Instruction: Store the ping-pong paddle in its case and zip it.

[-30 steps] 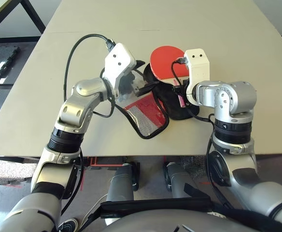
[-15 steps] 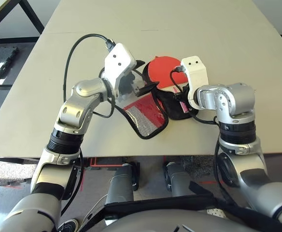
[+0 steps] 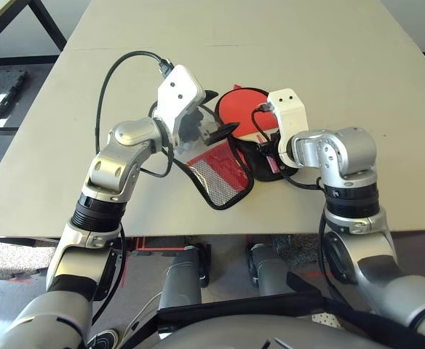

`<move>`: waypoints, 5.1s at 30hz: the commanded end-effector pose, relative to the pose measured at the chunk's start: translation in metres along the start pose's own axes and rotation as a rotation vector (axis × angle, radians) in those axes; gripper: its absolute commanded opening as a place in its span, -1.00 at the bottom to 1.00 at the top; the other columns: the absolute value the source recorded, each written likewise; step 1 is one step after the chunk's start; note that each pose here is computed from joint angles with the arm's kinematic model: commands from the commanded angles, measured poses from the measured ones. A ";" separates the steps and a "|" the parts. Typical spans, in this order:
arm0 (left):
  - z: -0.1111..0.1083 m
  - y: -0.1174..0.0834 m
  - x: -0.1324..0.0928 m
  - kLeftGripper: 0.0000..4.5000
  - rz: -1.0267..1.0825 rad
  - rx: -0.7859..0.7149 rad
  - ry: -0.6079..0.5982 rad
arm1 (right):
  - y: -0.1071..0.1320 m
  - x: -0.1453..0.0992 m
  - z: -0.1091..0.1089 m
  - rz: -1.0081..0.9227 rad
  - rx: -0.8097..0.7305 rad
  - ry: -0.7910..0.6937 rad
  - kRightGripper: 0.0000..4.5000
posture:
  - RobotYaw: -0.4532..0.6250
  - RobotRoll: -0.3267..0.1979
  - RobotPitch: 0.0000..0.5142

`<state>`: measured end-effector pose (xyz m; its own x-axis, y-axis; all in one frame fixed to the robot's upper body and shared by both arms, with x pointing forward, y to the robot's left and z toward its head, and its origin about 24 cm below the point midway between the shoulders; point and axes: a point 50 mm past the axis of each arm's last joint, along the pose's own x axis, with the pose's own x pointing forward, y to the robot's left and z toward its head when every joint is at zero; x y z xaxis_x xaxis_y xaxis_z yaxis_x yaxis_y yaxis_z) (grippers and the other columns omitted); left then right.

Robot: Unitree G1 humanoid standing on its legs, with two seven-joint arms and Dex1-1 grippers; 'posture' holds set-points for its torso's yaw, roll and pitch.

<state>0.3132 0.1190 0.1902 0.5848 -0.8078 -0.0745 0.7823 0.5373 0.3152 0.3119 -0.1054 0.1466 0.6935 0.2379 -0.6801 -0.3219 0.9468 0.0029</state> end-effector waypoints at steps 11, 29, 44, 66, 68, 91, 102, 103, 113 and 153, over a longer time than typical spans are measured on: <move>-0.003 -0.006 0.001 1.00 -0.015 0.003 0.011 | -0.007 0.002 -0.006 -0.064 0.031 0.020 -0.54 | -0.16 0.25 -0.18; 0.007 0.004 -0.017 1.00 -0.017 0.059 0.054 | -0.040 -0.022 -0.006 0.084 -0.047 -0.057 0.99 | -0.15 0.25 -0.18; 0.007 0.049 -0.103 1.00 0.128 0.163 0.305 | -0.086 -0.045 -0.001 0.265 -0.181 -0.195 0.99 | -0.05 0.25 -0.18; -0.017 0.006 -0.062 1.00 -0.071 0.117 0.268 | -0.133 -0.058 -0.014 0.302 -0.201 -0.437 0.99 | -0.12 0.25 -0.21; -0.007 -0.004 -0.046 1.00 -0.124 0.117 0.206 | -0.137 -0.062 -0.017 0.319 -0.209 -0.458 0.99 | -0.12 0.25 -0.21; -0.004 -0.046 0.023 1.00 -0.225 0.071 0.054 | -0.169 -0.079 -0.040 0.618 0.049 -0.284 0.99 | -0.19 0.25 -0.16; -0.008 -0.041 0.013 1.00 -0.205 0.078 0.085 | -0.143 -0.031 -0.044 0.628 0.166 -0.168 0.99 | -0.15 0.25 -0.14; -0.008 -0.042 0.013 1.00 -0.206 0.079 0.087 | -0.141 -0.028 -0.044 0.627 0.171 -0.165 0.99 | -0.15 0.25 -0.13; -0.008 -0.042 0.012 1.00 -0.203 0.079 0.092 | -0.123 -0.005 -0.045 0.638 0.208 -0.128 0.99 | -0.13 0.25 -0.11; -0.012 -0.044 0.012 1.00 -0.215 0.073 0.107 | -0.109 0.010 -0.057 0.663 0.272 -0.015 -0.56 | -0.15 0.25 -0.12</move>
<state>0.2903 0.0888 0.1700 0.4397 -0.8704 -0.2214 0.8674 0.3477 0.3559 0.3223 -0.2194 0.1156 0.4479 0.7998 -0.3996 -0.5652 0.5996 0.5666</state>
